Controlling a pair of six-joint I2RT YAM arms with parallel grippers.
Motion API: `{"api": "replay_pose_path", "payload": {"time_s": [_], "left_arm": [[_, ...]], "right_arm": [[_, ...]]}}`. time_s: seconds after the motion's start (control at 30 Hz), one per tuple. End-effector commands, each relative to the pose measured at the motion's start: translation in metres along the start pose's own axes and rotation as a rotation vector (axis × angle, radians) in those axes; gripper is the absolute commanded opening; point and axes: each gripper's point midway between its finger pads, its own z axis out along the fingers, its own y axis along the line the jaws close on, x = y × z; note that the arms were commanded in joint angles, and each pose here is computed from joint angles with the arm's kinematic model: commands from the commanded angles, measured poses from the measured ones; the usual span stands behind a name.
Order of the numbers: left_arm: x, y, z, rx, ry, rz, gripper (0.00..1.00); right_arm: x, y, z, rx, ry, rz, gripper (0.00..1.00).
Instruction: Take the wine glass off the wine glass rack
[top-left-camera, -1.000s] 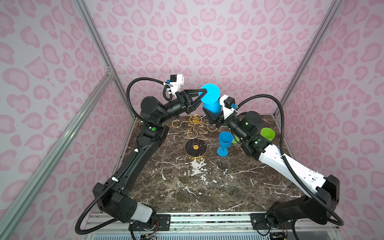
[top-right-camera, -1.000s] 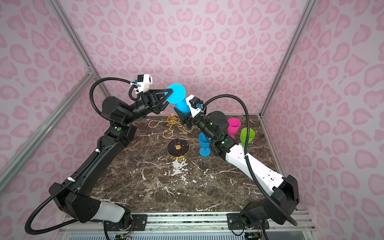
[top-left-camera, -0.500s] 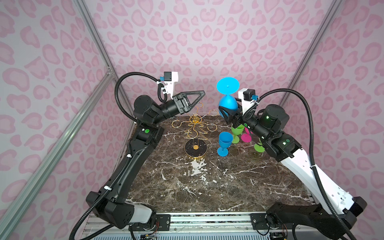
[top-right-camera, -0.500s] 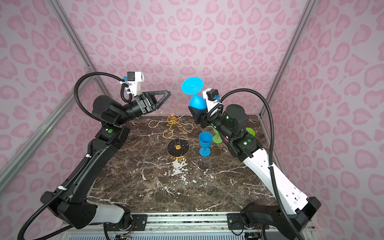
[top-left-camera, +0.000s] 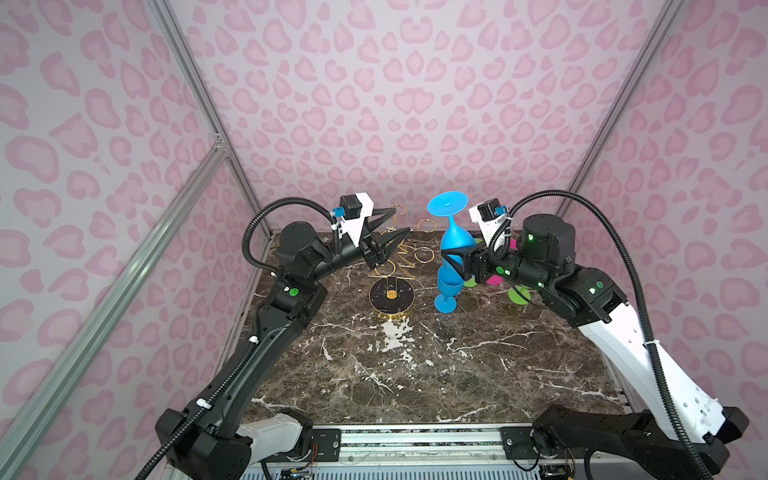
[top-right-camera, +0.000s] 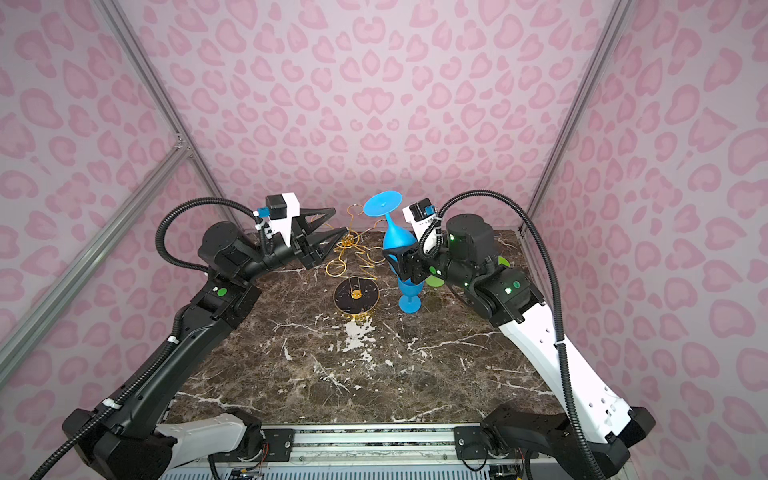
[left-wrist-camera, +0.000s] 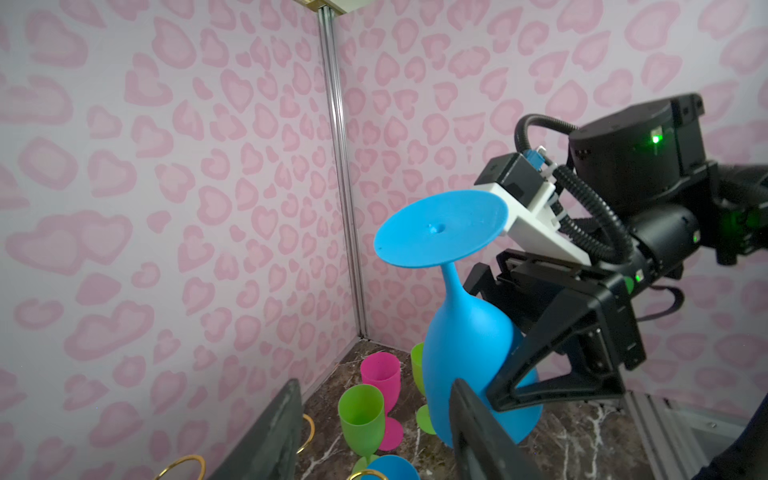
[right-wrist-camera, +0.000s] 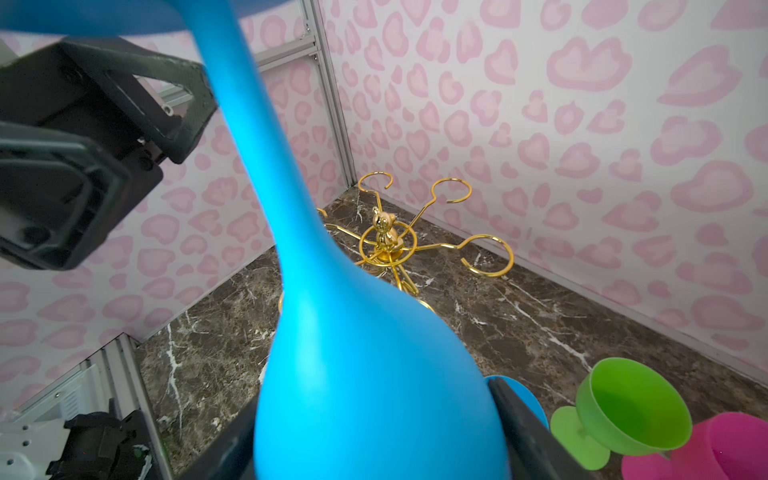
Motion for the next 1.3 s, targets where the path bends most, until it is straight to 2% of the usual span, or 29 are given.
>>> {"api": "replay_pose_path", "payload": {"time_s": [0.0,0.4,0.7,0.8,1.03,1.27], "left_arm": [[0.002,-0.013,-0.003,0.05,-0.019,0.321,0.6],[0.009,-0.016,-0.003,0.046,-0.01,0.463,0.58],[0.015,-0.019,-0.003,0.054,0.0,0.517,0.5],[0.016,-0.019,-0.003,0.05,0.004,0.533,0.45],[0.017,-0.018,-0.003,0.04,0.011,0.542,0.26],[0.019,-0.016,-0.003,0.031,0.019,0.55,0.13]], "right_arm": [[0.015,0.008,0.007,-0.041,0.055,0.034,0.49],[0.037,0.033,0.03,-0.132,0.112,0.078,0.43],[0.041,0.046,0.039,-0.185,0.137,0.103,0.4],[0.041,0.049,0.041,-0.198,0.143,0.11,0.4],[0.047,0.054,0.048,-0.22,0.162,0.134,0.39],[0.047,0.059,0.052,-0.246,0.167,0.145,0.39]]}}
